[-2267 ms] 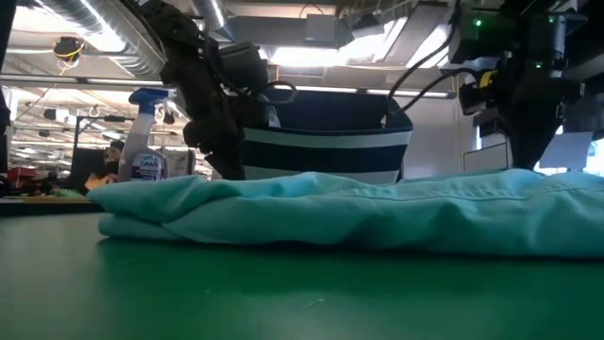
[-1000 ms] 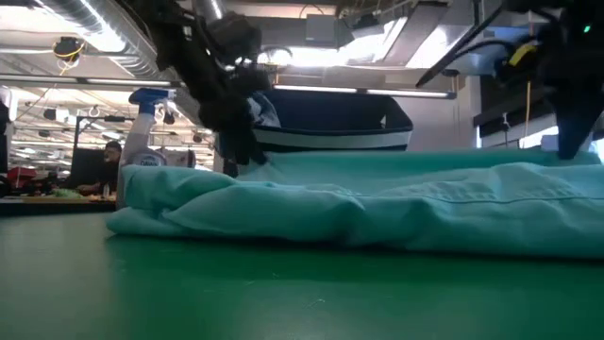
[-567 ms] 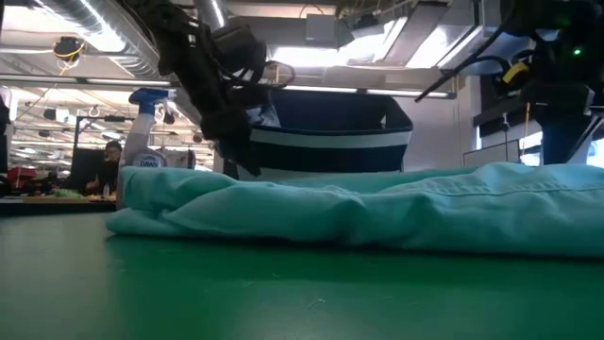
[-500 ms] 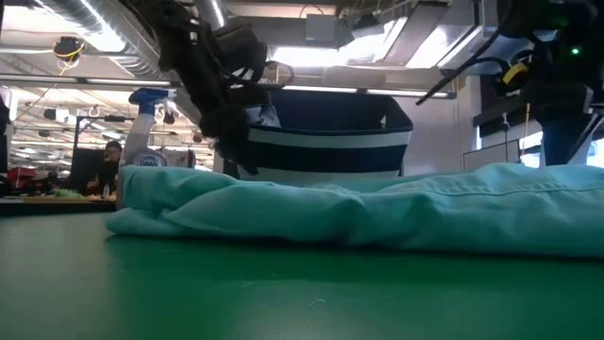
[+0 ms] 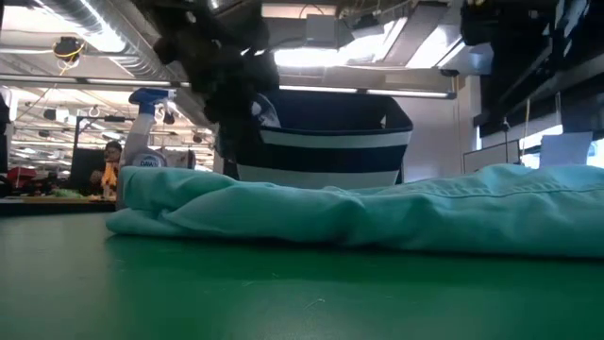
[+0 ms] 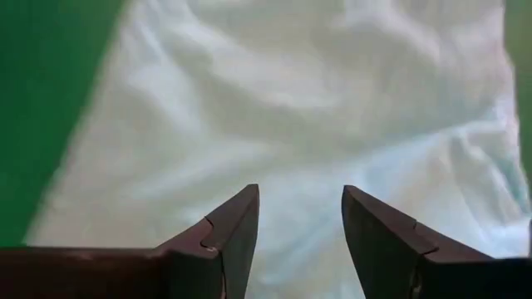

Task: Fold laundry
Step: Fold the blue short

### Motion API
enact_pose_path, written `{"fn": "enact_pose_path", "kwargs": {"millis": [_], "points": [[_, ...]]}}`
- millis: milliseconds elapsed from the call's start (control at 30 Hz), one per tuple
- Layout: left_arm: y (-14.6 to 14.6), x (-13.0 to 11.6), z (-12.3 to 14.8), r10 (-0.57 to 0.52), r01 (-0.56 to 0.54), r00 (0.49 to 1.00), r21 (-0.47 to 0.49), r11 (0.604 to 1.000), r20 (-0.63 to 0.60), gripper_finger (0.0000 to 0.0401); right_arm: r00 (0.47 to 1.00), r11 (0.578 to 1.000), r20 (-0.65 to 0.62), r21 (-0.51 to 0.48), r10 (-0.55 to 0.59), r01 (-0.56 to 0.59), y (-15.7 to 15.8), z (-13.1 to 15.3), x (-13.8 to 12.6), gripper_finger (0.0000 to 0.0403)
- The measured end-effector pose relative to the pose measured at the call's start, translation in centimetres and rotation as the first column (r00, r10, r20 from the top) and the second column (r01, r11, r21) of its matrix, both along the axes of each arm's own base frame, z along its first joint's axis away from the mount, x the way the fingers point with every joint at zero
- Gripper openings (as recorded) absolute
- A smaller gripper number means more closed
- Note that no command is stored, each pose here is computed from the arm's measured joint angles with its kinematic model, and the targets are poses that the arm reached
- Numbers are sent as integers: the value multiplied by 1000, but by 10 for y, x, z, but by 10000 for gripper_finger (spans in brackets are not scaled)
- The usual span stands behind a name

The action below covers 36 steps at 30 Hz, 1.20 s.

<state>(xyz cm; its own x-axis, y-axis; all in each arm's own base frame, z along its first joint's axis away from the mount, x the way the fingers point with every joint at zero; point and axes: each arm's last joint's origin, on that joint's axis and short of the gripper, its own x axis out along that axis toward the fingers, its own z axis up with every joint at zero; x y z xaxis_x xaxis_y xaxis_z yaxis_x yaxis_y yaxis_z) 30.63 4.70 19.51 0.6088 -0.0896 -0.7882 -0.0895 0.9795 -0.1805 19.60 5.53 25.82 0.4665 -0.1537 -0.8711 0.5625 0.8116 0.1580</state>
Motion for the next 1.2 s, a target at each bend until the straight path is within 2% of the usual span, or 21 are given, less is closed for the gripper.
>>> {"fn": "enact_pose_path", "kwargs": {"millis": [133, 333, 433, 533, 633, 767, 833, 900, 967, 1000, 1067, 1133, 1200], "points": [[-14, -8, -22, 26, -26, 1000, -1, 1000, -2, 158, 996, 997, 36, 27, 77, -78, 10, -34, 7, 225], [-24, -28, -55, 27, -27, 998, 4, 1000, -49, 152, 991, 991, -57, 73, 118, -114, 12, -87, 1, 225], [-20, -37, -65, 33, -26, 996, 87, 996, -84, 151, 992, 990, -52, 76, 119, -115, 13, -99, 3, 225], [-10, -40, -67, 8, 15, 995, 223, 975, -103, 151, 992, 991, -44, 74, 115, -111, 14, -105, 8, 225], [4, -40, -66, -50, 93, 992, 392, 915, -118, 151, 995, 990, 7, 95, 99, -100, 18, -111, 19, 224], [25, -39, -61, -150, 212, 977, 575, 791, -153, 151, 990, 989, 115, 115, 84, -98, 24, -122, 38, 224], [34, -38, -57, -129, 216, 975, 643, 735, -180, 151, 981, 986, 160, 108, 106, -124, 25, -125, 48, 224], [37, -36, -43, -50, 176, 979, 703, 689, -196, 151, 976, 981, 159, 97, 151, -167, 24, -121, 54, 224], [36, -31, -21, 17, 109, 987, 736, 668, -162, 151, 973, 976, 120, 60, 199, -208, 20, -111, 59, 224], [33, -30, -10, 32, 79, 990, 727, 682, -138, 151, 970, 972, 89, 31, 228, -232, 18, -103, 59, 224], [27, -27, 10, 58, -9, 997, 666, 746, -51, 151, 959, 959, 19, -25, 283, -282, 12, -85, 59, 224], [19, -24, 27, 84, -110, 994, 543, 833, 73, 151, 949, 946, -40, -76, 312, -315, 7, -66, 58, 224], [13, -21, 37, 111, -174, 976, 366, 914, 187, 151, 943, 937, -94, -118, 320, -329, 1, -49, 54, 224]]}}
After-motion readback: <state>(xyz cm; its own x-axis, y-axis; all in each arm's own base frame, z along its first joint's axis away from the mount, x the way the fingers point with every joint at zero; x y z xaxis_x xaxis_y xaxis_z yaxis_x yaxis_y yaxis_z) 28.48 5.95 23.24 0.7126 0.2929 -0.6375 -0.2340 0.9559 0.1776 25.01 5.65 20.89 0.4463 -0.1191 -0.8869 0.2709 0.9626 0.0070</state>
